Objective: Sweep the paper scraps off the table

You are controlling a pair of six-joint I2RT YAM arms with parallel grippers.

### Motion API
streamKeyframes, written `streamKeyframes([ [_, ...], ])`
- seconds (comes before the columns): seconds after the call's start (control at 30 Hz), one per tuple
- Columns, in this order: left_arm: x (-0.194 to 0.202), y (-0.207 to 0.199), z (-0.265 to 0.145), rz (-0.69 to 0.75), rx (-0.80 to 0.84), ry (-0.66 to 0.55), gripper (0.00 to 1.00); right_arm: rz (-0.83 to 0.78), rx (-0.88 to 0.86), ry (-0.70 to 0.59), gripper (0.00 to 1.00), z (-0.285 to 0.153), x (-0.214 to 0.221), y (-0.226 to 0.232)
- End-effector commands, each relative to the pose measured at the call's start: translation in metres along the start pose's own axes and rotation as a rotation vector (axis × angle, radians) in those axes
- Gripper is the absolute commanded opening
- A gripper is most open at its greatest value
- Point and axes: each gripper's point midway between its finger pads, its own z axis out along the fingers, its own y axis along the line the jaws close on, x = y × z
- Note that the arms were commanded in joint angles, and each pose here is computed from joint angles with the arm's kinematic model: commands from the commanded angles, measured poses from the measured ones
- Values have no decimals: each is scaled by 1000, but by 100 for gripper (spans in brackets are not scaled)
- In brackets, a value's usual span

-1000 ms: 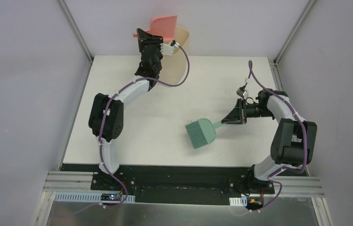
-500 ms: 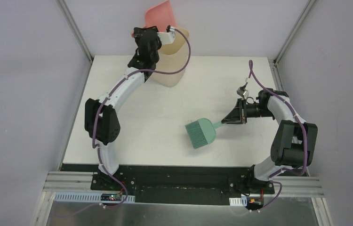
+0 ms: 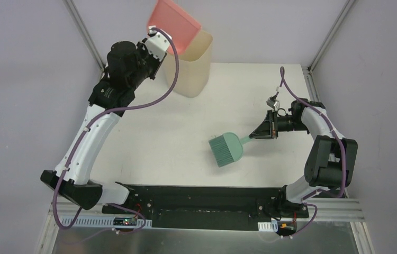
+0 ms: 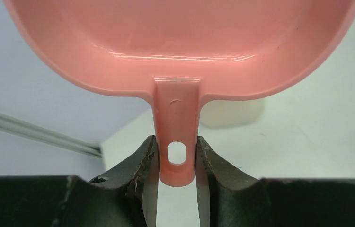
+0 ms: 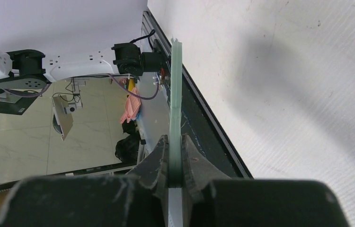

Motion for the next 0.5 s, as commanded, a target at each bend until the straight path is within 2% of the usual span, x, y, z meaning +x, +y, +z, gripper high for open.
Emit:
streamKeyframes([
  [0.0, 40, -77, -19, -223, 301, 98, 20, -108, 18, -19, 0, -5, -9, 9],
  [0.1, 68, -119, -36, -326, 433, 205, 19, -115, 50, -13, 0, -7, -10, 5],
  [0.2, 107, -150, -48, -374, 480, 334, 19, -118, 106, -4, 0, -9, -10, -3],
  [0.33, 157, -196, -61, -309, 573, 474, 19, -90, 208, 28, 0, -11, -9, -29],
  [0.47, 191, -241, -71, -169, 663, 626, 19, -37, 179, 69, 0, -7, -6, -35],
])
